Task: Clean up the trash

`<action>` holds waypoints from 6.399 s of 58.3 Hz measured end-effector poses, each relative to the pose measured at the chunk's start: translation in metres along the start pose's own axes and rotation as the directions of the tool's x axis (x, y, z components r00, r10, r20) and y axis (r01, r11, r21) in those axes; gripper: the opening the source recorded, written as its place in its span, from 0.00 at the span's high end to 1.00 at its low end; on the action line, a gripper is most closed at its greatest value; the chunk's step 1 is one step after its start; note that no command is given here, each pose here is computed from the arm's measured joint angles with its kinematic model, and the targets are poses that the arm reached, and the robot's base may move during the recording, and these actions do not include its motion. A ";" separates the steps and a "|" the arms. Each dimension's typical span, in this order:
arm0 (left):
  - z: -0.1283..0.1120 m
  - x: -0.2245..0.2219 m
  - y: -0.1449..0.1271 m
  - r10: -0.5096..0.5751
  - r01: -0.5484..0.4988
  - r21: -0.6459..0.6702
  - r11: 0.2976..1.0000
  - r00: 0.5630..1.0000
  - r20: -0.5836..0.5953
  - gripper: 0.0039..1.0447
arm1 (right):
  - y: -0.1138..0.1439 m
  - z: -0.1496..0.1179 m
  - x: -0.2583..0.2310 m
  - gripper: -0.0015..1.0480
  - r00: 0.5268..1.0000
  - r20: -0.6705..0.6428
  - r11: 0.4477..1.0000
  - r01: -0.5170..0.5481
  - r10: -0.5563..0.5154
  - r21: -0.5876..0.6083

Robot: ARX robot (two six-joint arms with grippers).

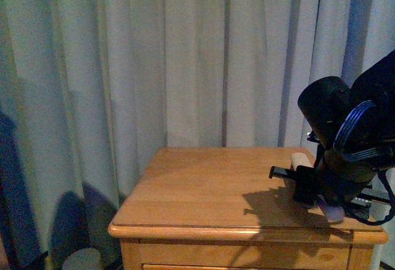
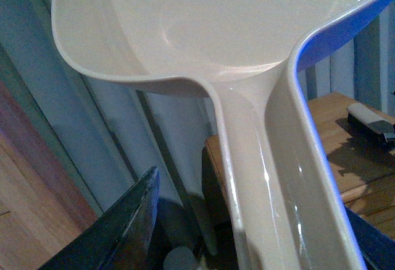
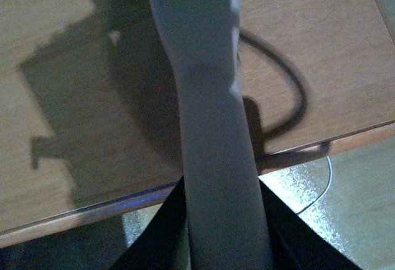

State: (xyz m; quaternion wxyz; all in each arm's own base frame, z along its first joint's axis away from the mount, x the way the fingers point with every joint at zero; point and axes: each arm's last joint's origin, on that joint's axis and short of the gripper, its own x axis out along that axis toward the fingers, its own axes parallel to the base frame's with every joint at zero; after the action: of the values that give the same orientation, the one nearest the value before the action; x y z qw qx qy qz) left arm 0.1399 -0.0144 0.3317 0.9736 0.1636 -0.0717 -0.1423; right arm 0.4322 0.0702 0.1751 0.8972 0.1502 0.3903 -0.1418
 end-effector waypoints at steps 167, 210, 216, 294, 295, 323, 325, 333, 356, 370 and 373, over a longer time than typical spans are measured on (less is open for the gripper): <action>-0.001 -0.001 0.000 0.004 -0.004 -0.007 1.000 1.000 -0.003 0.39 | -0.136 -0.141 -0.269 0.81 0.705 0.706 0.989 0.042 0.070 -0.140; -0.002 0.000 0.000 0.001 -0.001 -0.007 1.000 1.000 -0.007 0.39 | -0.136 -0.141 -0.269 0.81 0.704 0.707 0.990 0.045 0.066 -0.137; -0.002 -0.001 0.000 0.013 -0.013 -0.007 1.000 1.000 -0.006 0.39 | -0.135 -0.142 -0.269 0.81 0.707 0.703 0.988 0.037 0.078 -0.147; -0.106 0.121 0.029 -0.413 0.616 0.212 0.759 0.707 -0.574 0.39 | -0.136 -0.142 -0.269 0.81 0.705 0.706 0.989 0.043 0.069 -0.139; -0.107 0.122 0.027 -0.419 0.624 0.214 0.752 0.702 -0.576 0.39 | -0.136 -0.142 -0.269 0.81 0.705 0.706 0.989 0.043 0.069 -0.139; -0.142 0.128 0.024 -0.451 0.671 0.184 0.718 0.650 -0.612 0.39 | -0.136 -0.142 -0.269 0.81 0.705 0.706 0.989 0.043 0.069 -0.139; -0.144 0.128 0.024 -0.456 0.674 0.177 0.717 0.645 -0.613 0.39 | -0.136 -0.142 -0.269 0.81 0.705 0.706 0.989 0.043 0.069 -0.139; -0.151 0.126 0.023 -0.472 0.686 0.166 0.709 0.636 -0.611 0.39 | -0.136 -0.142 -0.269 0.81 0.705 0.706 0.989 0.043 0.068 -0.139; -0.177 0.135 0.018 -0.515 0.709 0.115 0.696 0.605 -0.608 0.39 | -0.136 -0.142 -0.269 0.81 0.705 0.706 0.989 0.043 0.069 -0.139; -0.189 0.146 0.019 -0.518 0.713 0.108 0.693 0.596 -0.614 0.39 | -0.136 -0.142 -0.269 0.81 0.705 0.706 0.989 0.043 0.069 -0.139; -0.191 0.146 0.020 -0.519 0.716 0.101 0.691 0.589 -0.620 0.39 | -0.136 -0.142 -0.269 0.81 0.705 0.706 0.989 0.043 0.069 -0.139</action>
State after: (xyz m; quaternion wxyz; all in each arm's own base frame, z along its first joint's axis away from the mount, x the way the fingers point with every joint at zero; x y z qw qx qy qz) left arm 0.3191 0.0166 0.1728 0.7931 0.3771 0.2477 -0.4092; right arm 0.1123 0.0367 0.2615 0.9876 0.0214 0.0238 -0.1535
